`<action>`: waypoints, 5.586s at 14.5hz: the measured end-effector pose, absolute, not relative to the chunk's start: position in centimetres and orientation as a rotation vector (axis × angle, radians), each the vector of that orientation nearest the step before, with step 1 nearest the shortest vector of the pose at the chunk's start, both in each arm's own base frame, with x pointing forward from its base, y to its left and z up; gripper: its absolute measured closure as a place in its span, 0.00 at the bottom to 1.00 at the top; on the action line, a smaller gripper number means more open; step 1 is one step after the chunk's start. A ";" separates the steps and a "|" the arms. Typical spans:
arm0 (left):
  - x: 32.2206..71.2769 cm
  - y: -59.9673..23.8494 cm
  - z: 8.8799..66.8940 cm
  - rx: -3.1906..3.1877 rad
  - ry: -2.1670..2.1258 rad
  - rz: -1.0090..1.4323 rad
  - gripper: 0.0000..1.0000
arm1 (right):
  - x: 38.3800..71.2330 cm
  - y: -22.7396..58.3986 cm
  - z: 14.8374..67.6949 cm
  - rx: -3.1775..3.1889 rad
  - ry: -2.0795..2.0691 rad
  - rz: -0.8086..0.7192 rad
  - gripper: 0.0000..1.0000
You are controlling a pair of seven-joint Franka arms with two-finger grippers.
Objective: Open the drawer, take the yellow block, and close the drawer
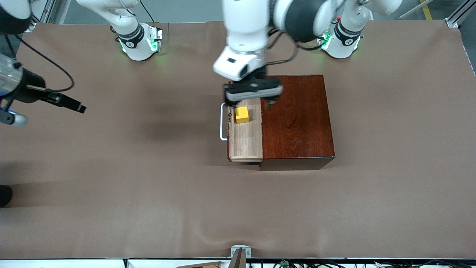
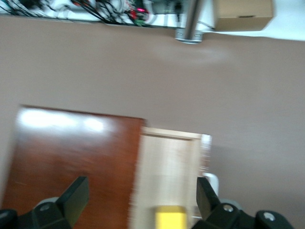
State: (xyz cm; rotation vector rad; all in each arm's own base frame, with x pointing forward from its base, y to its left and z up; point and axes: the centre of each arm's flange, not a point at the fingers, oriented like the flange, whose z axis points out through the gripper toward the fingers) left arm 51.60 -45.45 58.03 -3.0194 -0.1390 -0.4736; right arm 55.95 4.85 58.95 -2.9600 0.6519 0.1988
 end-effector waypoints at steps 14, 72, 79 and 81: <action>57.2 -21.5 65.3 -3.050 -0.238 -0.126 0.00 | 53.8 19.4 57.0 -2.901 1.082 0.279 0.00; 53.9 -8.7 63.3 -3.070 0.141 -0.032 0.00 | 45.6 53.8 32.1 -2.431 2.039 0.153 0.44; 53.9 -8.7 63.3 -3.070 0.140 -0.026 0.00 | 47.7 53.5 35.6 -2.383 2.041 0.142 0.44; 53.9 -8.7 63.3 -3.070 0.138 -0.026 0.00 | 49.0 52.7 37.1 -2.363 2.063 0.142 0.44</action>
